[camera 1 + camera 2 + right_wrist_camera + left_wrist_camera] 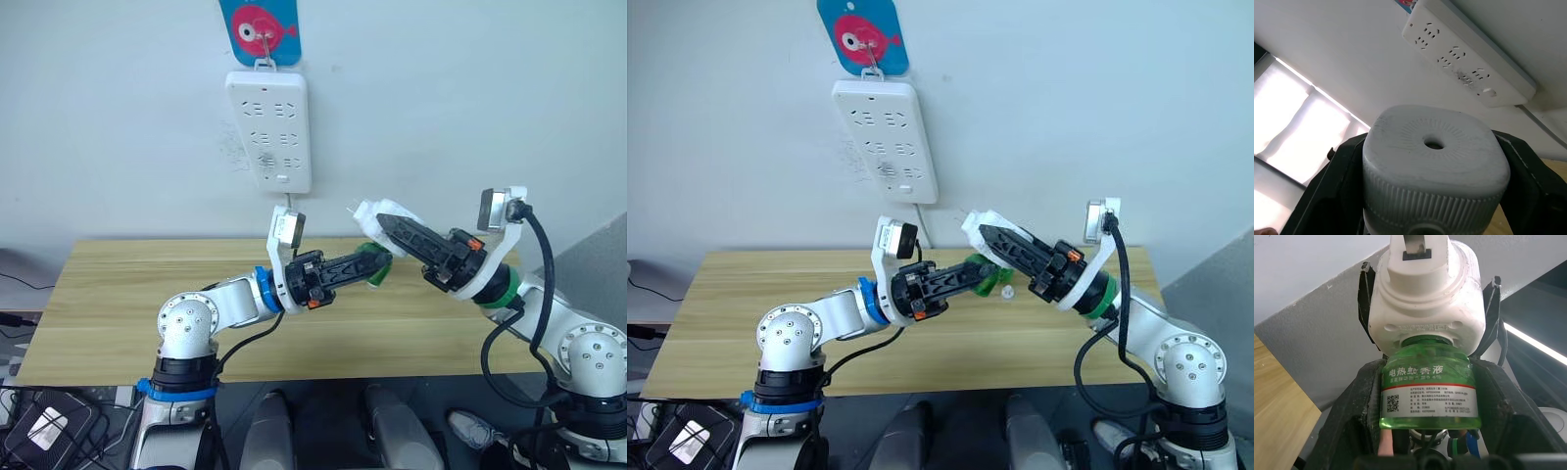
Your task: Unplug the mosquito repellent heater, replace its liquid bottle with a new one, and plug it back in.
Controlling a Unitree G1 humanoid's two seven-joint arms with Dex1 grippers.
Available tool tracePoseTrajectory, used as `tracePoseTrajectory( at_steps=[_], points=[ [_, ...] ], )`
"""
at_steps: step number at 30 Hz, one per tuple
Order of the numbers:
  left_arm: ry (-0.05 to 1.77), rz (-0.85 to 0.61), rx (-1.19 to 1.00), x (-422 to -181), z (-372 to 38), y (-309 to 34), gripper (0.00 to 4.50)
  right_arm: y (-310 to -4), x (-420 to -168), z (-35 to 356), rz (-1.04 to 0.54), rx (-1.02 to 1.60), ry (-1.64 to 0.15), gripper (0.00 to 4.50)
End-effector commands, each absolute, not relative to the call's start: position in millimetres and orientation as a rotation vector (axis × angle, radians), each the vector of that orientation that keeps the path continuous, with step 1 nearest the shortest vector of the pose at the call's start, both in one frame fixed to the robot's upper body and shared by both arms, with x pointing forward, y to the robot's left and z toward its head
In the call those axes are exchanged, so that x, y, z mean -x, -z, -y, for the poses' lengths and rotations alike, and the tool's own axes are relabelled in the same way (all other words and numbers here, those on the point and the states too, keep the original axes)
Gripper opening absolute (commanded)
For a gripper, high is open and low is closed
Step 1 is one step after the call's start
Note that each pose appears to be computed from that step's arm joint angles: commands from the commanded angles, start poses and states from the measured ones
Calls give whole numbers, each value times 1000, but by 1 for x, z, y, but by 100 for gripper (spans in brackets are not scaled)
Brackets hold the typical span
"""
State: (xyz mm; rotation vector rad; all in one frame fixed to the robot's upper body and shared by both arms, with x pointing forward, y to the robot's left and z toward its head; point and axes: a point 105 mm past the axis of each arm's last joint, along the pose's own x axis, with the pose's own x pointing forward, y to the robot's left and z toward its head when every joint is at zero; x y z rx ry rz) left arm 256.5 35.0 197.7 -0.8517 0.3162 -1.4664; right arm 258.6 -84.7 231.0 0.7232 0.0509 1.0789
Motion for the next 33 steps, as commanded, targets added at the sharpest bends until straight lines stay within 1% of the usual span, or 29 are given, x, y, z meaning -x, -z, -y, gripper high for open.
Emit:
tracePoseTrajectory(
  at_steps=[1,3,5,7,8,11,14,17,19,23,26,30,33],
  points=[
    [1458,-302,833,-257,-31,-198,227,-242,-250,80,-18,-699,-1133,320],
    [1432,-307,816,-261,-33,-195,227,-242,-249,81,-16,-699,-1134,320],
    [1417,-303,782,-263,-34,-193,303,-242,-249,82,-16,-698,-1134,320],
    [1394,-305,690,-262,-38,-187,358,-241,-250,83,-18,-681,-1127,311],
    [1374,-302,662,-263,-42,-185,394,-240,-250,84,-17,-664,-1118,307],
    [1202,-258,409,-272,-71,-166,395,-238,-258,92,6,-429,-1041,306],
    [1054,-197,274,-282,-94,-159,395,-240,-260,95,25,-297,-1026,305],
    [786,-44,127,-309,-134,-169,395,-243,-263,94,51,-142,-1015,305],
    [713,22,70,-320,-149,-178,395,-243,-265,92,63,-53,-1007,305],
    [628,141,-14,-342,-174,-205,395,-238,-268,84,75,71,-1017,305],
    [641,180,-66,-359,-181,-221,395,-238,-268,79,82,84,-1030,305],
    [711,206,-125,-377,-172,-233,395,-237,-267,77,83,96,-1039,305],
    [782,206,-115,-383,-162,-236,395,-237,-265,76,82,102,-1040,305]
  ],
)
